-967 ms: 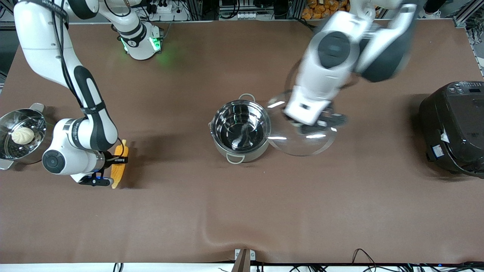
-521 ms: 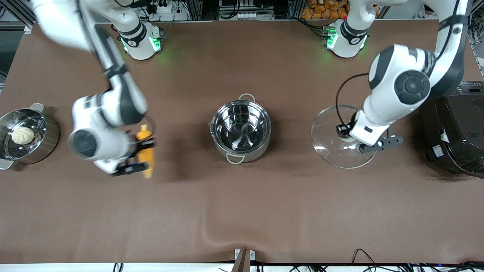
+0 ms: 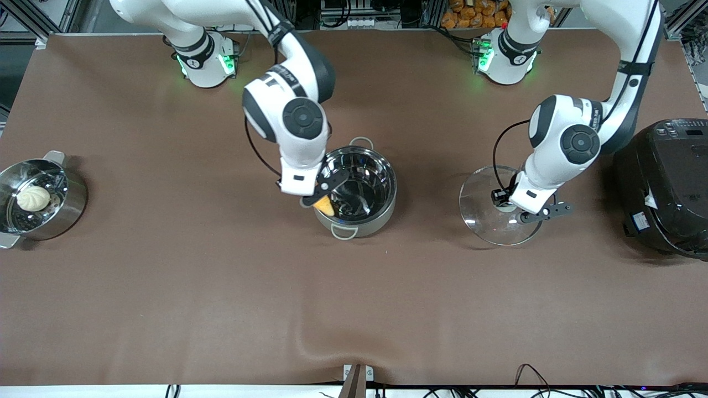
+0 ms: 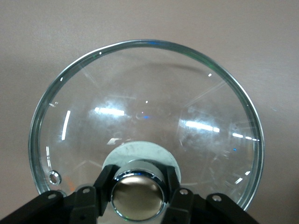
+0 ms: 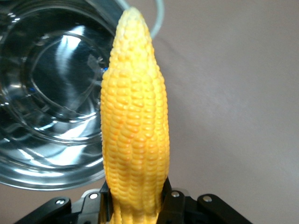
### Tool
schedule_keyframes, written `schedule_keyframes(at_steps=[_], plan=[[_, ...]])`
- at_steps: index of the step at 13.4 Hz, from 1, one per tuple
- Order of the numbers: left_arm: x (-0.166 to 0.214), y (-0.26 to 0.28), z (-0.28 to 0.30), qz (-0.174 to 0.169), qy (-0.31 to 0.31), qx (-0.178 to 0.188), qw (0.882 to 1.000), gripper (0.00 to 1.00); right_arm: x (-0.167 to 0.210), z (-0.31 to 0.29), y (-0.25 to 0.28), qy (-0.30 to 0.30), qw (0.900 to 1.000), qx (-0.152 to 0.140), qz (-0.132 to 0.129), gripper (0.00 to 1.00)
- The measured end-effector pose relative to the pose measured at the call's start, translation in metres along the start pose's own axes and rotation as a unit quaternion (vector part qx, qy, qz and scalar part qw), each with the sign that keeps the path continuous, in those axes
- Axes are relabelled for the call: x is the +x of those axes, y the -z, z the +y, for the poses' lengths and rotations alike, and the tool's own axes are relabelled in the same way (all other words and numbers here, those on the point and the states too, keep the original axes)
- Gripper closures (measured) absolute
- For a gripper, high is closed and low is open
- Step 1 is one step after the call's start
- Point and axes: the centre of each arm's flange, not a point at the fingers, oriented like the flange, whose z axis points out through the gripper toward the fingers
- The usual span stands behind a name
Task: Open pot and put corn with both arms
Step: 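Carry the corn over the open pot with the right gripper, then release the corn into the pot while the left gripper sets the lid down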
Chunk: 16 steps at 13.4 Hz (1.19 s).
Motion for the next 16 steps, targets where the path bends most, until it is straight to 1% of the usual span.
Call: schedule_keyframes(at_steps=[2, 5, 8, 12, 13, 14, 15, 16], plan=[[-0.001, -0.02, -0.013, -0.005, 0.004, 0.001, 1.0, 0.5, 0.012, -0.023, -0.001, 0.02, 1.0, -0.012, 0.007, 0.61], [0.0, -0.034, -0.015, -0.011, 0.004, 0.002, 1.0, 0.5, 0.028, -0.052, -0.014, 0.038, 0.999, -0.02, 0.008, 0.61], [0.0, -0.045, -0.014, -0.011, 0.003, 0.001, 1.0, 0.5, 0.038, -0.069, -0.026, 0.037, 0.999, -0.024, 0.007, 0.61], [0.0, -0.054, -0.014, -0.014, 0.004, 0.002, 1.0, 0.5, 0.04, -0.079, -0.034, 0.038, 0.999, -0.03, 0.006, 0.61], [0.0, -0.053, -0.014, -0.013, 0.004, 0.001, 1.0, 0.47, 0.041, -0.084, -0.037, 0.036, 0.999, -0.031, 0.006, 0.61], [0.003, -0.05, -0.013, -0.009, 0.004, -0.001, 1.0, 0.47, 0.042, -0.089, -0.04, 0.035, 0.999, -0.032, 0.007, 0.61], [0.009, -0.043, -0.011, -0.001, 0.004, -0.004, 1.0, 0.39, 0.043, -0.092, -0.043, 0.035, 0.999, -0.033, 0.009, 0.61], [0.018, -0.03, -0.009, 0.009, 0.006, -0.008, 1.0, 0.29, 0.044, -0.093, -0.045, 0.036, 0.999, -0.037, 0.009, 0.61]])
